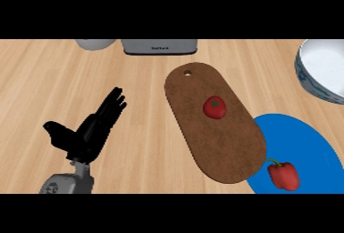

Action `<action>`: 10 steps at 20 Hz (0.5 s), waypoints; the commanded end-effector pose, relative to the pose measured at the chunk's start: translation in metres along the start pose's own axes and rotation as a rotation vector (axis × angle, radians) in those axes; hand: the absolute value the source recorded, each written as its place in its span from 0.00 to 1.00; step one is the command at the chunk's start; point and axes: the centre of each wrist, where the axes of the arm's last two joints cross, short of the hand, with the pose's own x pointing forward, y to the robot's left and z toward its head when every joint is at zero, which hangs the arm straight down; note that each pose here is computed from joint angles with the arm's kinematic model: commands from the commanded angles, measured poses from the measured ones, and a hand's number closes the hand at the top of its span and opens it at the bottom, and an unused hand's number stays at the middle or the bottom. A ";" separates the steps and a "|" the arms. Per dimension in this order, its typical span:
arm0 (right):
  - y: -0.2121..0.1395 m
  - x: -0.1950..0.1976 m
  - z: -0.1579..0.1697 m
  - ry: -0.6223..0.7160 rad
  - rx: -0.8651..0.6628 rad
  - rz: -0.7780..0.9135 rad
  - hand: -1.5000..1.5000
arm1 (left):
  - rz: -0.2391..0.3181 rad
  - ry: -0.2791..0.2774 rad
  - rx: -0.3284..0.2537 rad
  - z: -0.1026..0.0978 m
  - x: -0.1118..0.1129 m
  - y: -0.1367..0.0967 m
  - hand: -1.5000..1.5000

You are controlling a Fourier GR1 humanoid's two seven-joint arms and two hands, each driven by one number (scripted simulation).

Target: Pick the cupcake from the plate and place it in the bowl

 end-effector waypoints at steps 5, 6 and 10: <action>-0.032 -0.024 -0.026 0.043 -0.107 -0.080 1.00 | -0.006 -0.010 0.005 -0.007 -0.002 -0.021 0.50; -0.030 -0.022 -0.041 0.047 -0.105 -0.074 1.00 | -0.004 0.002 -0.004 -0.010 0.019 -0.011 0.50; -0.028 -0.036 -0.073 0.107 -0.112 -0.056 1.00 | -0.003 -0.020 -0.022 -0.001 -0.009 -0.006 0.50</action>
